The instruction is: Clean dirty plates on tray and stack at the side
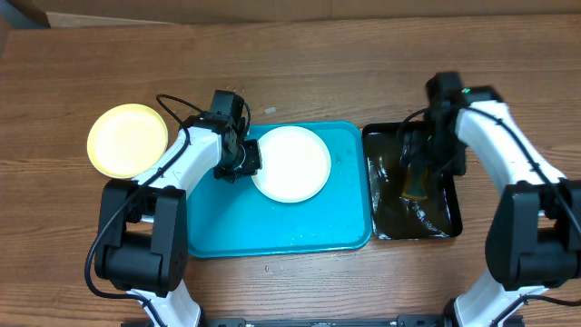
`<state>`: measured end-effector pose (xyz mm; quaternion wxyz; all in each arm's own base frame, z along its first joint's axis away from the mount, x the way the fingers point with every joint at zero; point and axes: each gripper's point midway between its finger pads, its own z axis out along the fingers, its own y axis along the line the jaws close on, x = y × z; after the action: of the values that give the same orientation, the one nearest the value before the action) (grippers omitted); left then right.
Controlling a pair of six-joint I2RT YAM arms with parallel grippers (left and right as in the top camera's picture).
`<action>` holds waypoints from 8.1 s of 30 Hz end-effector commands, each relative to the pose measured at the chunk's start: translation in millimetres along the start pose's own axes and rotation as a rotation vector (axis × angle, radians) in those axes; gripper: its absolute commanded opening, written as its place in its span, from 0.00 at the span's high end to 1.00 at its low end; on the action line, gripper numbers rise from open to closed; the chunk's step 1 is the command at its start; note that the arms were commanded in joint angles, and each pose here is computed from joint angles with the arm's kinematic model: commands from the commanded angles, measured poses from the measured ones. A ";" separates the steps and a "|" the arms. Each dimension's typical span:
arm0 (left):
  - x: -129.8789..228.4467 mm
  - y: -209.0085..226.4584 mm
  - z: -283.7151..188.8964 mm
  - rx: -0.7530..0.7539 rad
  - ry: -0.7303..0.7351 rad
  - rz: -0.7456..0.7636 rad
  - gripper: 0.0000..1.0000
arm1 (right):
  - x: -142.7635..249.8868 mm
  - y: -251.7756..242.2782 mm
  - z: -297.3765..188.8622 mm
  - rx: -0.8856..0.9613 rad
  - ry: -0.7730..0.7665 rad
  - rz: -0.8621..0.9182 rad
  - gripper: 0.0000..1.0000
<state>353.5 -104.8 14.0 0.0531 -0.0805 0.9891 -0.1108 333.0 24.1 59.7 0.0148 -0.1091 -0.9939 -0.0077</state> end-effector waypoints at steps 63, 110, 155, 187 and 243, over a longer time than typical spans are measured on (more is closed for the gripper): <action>-68.8 -93.7 -121.7 -0.044 -0.251 0.223 0.96 | -72.2 -114.0 -37.2 -0.073 -0.236 0.418 0.00; 31.2 -275.7 -132.1 -0.172 -0.694 0.595 0.96 | -72.2 -114.0 -37.2 -0.073 -0.236 0.417 0.00; -54.0 296.9 -164.9 -0.302 -0.253 -0.865 0.96 | -72.2 -114.0 -37.2 -0.073 -0.236 0.417 0.00; -94.3 46.5 -104.1 0.393 -0.171 -0.069 0.00 | -72.2 -114.0 -37.2 -0.073 -0.236 0.417 0.00; -42.5 -76.1 -63.8 0.256 -0.072 0.274 0.00 | 139.6 -0.8 -357.0 -0.423 -1.191 -0.143 0.00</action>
<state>398.8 -157.7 100.2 0.1134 0.0548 0.9653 -0.2287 243.2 64.2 397.2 -0.5148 -0.0270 -0.8430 -0.1537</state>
